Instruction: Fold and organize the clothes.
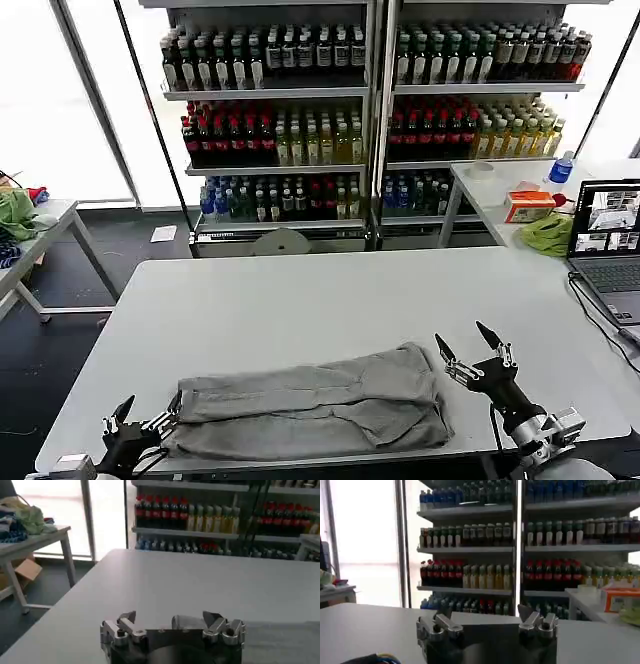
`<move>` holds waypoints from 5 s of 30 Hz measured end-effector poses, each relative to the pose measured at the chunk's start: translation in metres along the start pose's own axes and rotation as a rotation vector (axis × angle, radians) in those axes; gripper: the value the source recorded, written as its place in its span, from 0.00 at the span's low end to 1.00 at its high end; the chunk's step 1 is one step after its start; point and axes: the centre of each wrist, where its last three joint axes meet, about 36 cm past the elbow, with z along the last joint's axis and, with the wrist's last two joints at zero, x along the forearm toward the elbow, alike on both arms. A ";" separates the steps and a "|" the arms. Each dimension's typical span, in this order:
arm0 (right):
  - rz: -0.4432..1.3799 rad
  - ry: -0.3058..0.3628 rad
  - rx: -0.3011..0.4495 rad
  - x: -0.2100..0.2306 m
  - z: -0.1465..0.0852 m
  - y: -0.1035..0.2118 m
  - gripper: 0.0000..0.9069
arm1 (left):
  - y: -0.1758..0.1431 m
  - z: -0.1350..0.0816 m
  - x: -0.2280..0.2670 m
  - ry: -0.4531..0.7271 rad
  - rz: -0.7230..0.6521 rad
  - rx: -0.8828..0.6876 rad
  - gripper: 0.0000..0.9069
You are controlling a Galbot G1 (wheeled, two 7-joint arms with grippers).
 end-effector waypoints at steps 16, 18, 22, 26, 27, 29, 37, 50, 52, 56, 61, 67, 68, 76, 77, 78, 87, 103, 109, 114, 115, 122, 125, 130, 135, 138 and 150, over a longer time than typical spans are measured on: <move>-0.045 -0.018 -0.006 -0.002 0.008 -0.012 1.00 | -0.031 0.054 -0.028 0.036 -0.013 0.106 0.10; -0.050 -0.018 -0.010 -0.003 0.008 -0.013 1.00 | -0.032 0.057 -0.030 0.037 -0.015 0.112 0.01; -0.052 -0.021 -0.014 -0.005 0.008 -0.014 1.00 | -0.034 0.063 -0.033 0.042 -0.018 0.126 0.01; -0.052 -0.023 -0.019 -0.007 0.008 -0.015 1.00 | -0.040 0.068 -0.033 0.050 -0.005 0.144 0.01; -0.052 -0.025 -0.020 -0.007 0.008 -0.015 1.00 | -0.041 0.069 -0.033 0.051 0.000 0.149 0.02; -0.051 -0.026 -0.024 -0.008 0.007 -0.016 1.00 | -0.045 0.071 -0.034 0.053 0.008 0.158 0.02; -0.051 -0.027 -0.032 -0.010 0.007 -0.017 1.00 | -0.051 0.072 -0.038 0.034 0.032 0.185 0.02; -0.050 -0.023 -0.046 -0.019 0.008 -0.017 1.00 | -0.029 0.042 -0.041 -0.044 0.011 0.207 0.01; -0.051 -0.022 -0.047 -0.019 0.009 -0.017 1.00 | -0.017 0.035 -0.042 -0.060 -0.004 0.196 0.01; -0.052 -0.021 -0.048 -0.022 0.009 -0.018 1.00 | 0.014 0.023 -0.044 -0.085 -0.048 0.151 0.01; -0.055 -0.024 -0.045 -0.025 0.007 -0.019 1.00 | 0.066 0.007 -0.045 -0.104 -0.118 0.055 0.01; -0.053 -0.022 -0.047 -0.025 0.008 -0.020 1.00 | 0.131 -0.015 -0.039 -0.109 -0.210 -0.053 0.01; -0.052 -0.023 -0.048 -0.025 0.007 -0.020 1.00 | 0.141 -0.018 -0.038 -0.107 -0.222 -0.066 0.01; -0.051 -0.035 -0.060 -0.026 0.003 -0.017 1.00 | 0.175 -0.046 -0.024 -0.113 -0.275 -0.143 0.02; -0.051 -0.035 -0.061 -0.026 0.003 -0.016 1.00 | 0.172 -0.049 -0.023 -0.118 -0.268 -0.145 0.02; -0.050 -0.035 -0.063 -0.025 0.003 -0.016 1.00 | 0.167 -0.053 -0.022 -0.126 -0.258 -0.145 0.02; -0.042 -0.029 -0.066 -0.020 0.006 -0.015 1.00 | 0.079 -0.069 -0.033 -0.147 -0.057 -0.022 0.02; -0.017 -0.006 -0.061 -0.012 0.010 -0.017 1.00 | -0.047 -0.030 -0.063 0.053 0.285 0.145 1.00; -0.006 -0.004 -0.062 -0.013 0.010 -0.018 1.00 | -0.072 -0.020 -0.072 0.113 0.353 0.162 1.00; -0.004 -0.001 -0.066 -0.013 0.011 -0.017 1.00 | -0.080 -0.022 -0.073 0.131 0.386 0.164 1.00; -0.004 0.000 -0.066 -0.013 0.011 -0.017 1.00 | -0.080 -0.024 -0.072 0.130 0.390 0.165 1.00; -0.010 0.001 -0.066 -0.015 0.011 -0.017 1.00 | -0.068 -0.050 -0.053 0.074 0.404 0.164 1.00; -0.014 0.000 -0.064 -0.016 0.011 -0.017 1.00 | -0.054 -0.061 -0.048 0.034 0.385 0.165 1.00; -0.020 0.001 -0.062 -0.017 0.012 -0.018 1.00 | -0.022 -0.067 -0.048 -0.029 0.295 0.146 1.00; -0.025 0.001 -0.060 -0.019 0.012 -0.019 1.00 | 0.003 -0.051 -0.053 -0.052 0.185 0.114 1.00; -0.029 0.001 -0.061 -0.020 0.011 -0.019 1.00 | 0.012 -0.036 -0.055 -0.051 0.129 0.102 1.00; -0.041 -0.002 -0.068 -0.028 0.006 -0.021 1.00 | 0.029 0.008 -0.063 -0.009 0.018 0.094 1.00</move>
